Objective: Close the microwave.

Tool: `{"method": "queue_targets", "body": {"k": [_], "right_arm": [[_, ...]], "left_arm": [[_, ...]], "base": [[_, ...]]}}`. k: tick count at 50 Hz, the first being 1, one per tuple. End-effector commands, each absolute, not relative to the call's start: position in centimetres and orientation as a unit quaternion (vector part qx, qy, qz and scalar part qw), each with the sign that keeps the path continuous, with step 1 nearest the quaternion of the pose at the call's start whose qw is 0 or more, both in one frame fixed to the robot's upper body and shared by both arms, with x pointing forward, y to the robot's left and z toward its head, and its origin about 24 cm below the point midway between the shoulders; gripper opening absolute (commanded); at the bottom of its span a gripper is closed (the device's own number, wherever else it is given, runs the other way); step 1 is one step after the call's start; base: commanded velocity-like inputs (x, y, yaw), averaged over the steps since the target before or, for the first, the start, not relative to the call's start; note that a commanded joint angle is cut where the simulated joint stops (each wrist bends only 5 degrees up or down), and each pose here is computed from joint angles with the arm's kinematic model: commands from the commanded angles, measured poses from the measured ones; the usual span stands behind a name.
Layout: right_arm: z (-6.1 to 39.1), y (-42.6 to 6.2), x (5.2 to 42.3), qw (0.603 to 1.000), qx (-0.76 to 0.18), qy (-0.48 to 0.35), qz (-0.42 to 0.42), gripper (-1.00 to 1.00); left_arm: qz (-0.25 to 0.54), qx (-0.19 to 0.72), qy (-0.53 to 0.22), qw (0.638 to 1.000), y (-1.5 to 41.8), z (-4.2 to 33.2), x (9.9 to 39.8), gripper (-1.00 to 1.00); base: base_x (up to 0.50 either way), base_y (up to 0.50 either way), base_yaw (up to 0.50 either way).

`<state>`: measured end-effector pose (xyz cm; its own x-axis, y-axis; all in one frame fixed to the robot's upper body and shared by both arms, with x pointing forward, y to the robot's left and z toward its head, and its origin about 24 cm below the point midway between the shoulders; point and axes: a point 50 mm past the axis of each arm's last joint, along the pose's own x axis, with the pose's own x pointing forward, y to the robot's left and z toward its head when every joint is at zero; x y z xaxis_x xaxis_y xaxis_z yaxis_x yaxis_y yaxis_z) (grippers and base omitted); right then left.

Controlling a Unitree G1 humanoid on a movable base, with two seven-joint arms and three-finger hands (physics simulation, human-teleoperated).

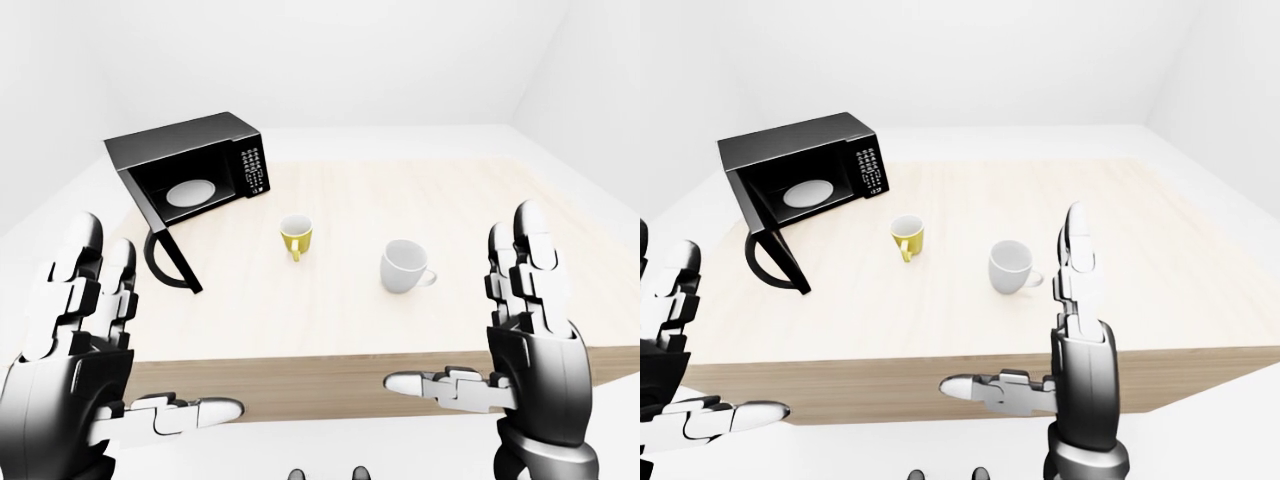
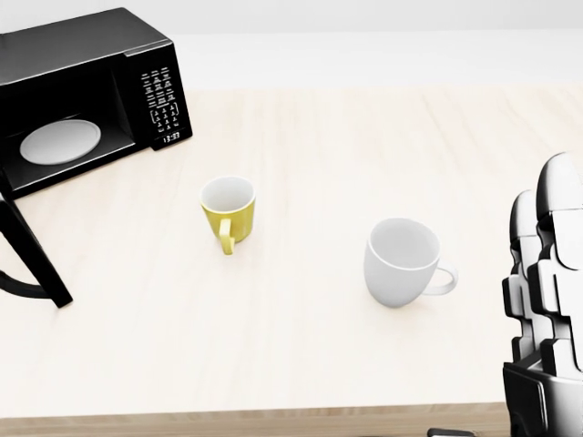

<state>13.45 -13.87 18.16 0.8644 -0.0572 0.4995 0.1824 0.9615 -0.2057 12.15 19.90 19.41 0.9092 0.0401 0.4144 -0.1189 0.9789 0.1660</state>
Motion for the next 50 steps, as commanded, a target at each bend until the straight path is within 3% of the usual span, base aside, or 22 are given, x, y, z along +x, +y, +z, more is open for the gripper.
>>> {"method": "queue_targets", "body": {"k": [1,50], "right_arm": [[18.09,-13.66,13.33,0.957,-0.133,-0.248,-0.065,1.0],[18.11,-12.94,13.16,0.956,-0.13,-0.257,-0.05,1.0]], "left_arm": [[0.043,0.084,-0.199,0.975,20.02,19.27,12.06,1.0],[0.049,0.081,-0.199,0.975,19.99,19.13,11.98,1.0]], "base": [[0.0,0.5,0.0],[0.0,0.5,0.0]]}}
